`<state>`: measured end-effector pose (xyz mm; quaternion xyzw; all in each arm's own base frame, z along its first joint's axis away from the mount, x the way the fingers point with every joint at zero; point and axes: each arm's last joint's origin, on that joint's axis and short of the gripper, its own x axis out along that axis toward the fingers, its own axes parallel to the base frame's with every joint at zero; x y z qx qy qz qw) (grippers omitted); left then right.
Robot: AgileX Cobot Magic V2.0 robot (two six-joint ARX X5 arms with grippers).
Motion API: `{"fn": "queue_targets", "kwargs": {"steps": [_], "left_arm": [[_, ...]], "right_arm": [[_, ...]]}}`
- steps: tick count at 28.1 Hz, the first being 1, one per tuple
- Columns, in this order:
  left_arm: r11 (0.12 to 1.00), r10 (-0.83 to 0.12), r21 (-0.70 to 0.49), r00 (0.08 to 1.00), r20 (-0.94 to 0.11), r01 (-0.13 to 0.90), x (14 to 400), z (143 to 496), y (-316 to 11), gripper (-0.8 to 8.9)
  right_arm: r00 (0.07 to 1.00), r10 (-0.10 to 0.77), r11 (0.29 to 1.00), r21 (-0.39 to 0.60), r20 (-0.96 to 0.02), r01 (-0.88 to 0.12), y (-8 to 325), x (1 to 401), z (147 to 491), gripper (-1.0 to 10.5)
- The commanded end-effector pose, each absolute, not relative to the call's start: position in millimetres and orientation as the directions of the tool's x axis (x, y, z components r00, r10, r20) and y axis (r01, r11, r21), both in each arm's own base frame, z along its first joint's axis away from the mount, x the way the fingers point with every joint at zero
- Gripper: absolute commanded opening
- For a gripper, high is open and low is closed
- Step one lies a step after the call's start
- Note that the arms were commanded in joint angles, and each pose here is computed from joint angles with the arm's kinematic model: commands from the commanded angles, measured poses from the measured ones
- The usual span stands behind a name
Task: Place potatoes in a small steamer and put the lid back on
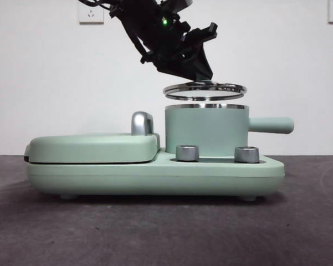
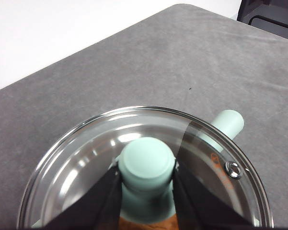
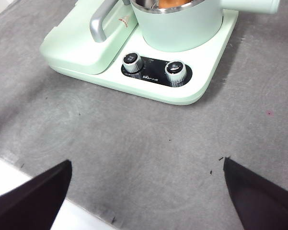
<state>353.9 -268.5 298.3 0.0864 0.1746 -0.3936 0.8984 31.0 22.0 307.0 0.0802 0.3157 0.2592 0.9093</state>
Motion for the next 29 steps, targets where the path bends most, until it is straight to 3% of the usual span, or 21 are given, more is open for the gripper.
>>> {"fn": "queue_targets", "kwargs": {"steps": [1, 16, 29], "left_arm": [[0.665, -0.692, 0.033, 0.632, -0.349, 0.746, 357, 302, -275, 0.16], [0.656, -0.683, 0.045, 0.617, -0.390, 0.754, 362, 286, -280, 0.17], [0.606, -0.648, 0.052, 0.530, -0.547, 0.794, 357, 247, -294, 0.19]], "right_arm": [[0.669, 0.530, 0.848, 0.319, -0.521, -0.423, 22, 31, 309, 5.0], [0.670, 0.530, 0.848, 0.331, -0.520, -0.414, 22, 31, 310, 5.0], [0.673, 0.525, 0.851, 0.331, -0.520, -0.408, 22, 31, 310, 5.0]]}}
